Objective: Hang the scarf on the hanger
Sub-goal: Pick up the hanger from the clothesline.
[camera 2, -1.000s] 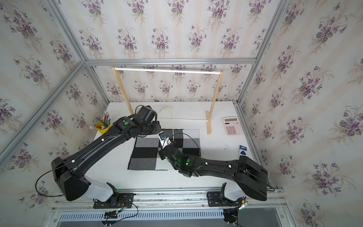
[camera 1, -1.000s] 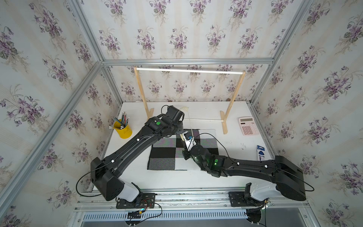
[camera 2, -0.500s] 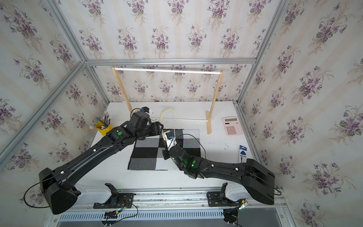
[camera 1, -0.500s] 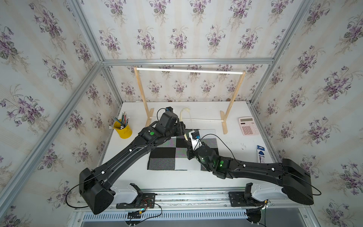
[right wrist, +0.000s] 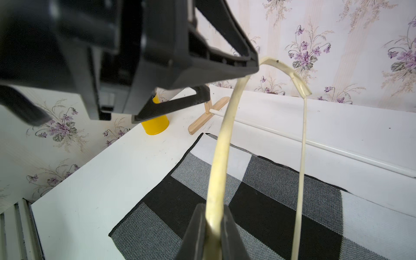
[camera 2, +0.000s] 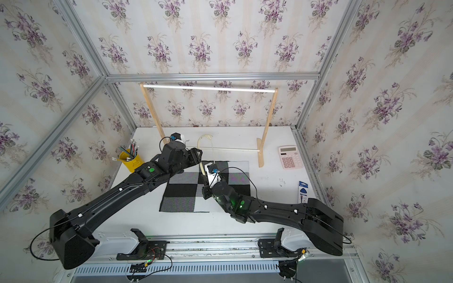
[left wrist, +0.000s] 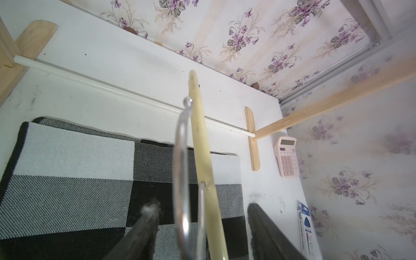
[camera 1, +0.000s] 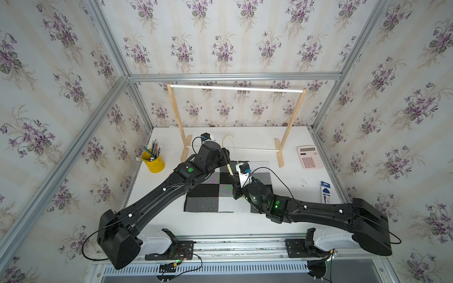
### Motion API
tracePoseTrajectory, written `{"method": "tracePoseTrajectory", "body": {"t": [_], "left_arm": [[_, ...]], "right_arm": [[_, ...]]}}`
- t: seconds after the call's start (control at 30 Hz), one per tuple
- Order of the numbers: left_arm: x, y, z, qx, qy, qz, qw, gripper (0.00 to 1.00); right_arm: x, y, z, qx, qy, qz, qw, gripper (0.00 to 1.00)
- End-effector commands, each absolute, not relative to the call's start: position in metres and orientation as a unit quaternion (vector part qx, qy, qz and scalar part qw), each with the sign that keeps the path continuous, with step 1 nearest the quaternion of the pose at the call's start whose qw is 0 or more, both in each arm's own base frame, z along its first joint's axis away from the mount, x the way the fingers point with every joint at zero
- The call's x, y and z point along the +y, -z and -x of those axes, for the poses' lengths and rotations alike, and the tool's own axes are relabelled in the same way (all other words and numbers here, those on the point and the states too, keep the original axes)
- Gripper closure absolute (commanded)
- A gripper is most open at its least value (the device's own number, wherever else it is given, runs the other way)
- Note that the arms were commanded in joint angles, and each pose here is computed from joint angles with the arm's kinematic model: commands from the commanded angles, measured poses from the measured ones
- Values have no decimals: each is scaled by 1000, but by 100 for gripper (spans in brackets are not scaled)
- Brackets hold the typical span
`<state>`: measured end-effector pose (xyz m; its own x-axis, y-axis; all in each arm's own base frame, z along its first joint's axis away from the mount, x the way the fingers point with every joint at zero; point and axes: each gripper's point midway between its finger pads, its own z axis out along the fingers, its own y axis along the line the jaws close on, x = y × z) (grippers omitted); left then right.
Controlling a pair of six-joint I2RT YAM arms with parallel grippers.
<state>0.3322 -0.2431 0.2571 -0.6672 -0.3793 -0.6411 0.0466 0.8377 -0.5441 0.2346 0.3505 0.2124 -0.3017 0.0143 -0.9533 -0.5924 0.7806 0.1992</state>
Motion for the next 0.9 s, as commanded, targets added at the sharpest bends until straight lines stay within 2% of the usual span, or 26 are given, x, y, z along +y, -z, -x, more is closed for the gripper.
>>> {"method": "tracePoseTrajectory", "body": {"t": [0.0, 0.23, 0.3, 0.5, 0.87], "left_arm": [[-248, -261, -343, 866, 272, 113, 403, 36], [-253, -257, -351, 868, 272, 122, 398, 44], [-253, -259, -351, 867, 271, 123, 399, 53], [-250, -259, -352, 868, 269, 126, 398, 71], [-262, -237, -358, 889, 251, 113, 365, 71]], "right_arm": [[358, -227, -234, 746, -297, 181, 568, 100], [360, -228, -233, 745, -302, 183, 566, 100], [360, -228, -233, 745, -301, 183, 566, 100], [362, -226, -234, 746, -300, 185, 565, 100], [362, -228, -233, 745, -299, 188, 565, 100]]}}
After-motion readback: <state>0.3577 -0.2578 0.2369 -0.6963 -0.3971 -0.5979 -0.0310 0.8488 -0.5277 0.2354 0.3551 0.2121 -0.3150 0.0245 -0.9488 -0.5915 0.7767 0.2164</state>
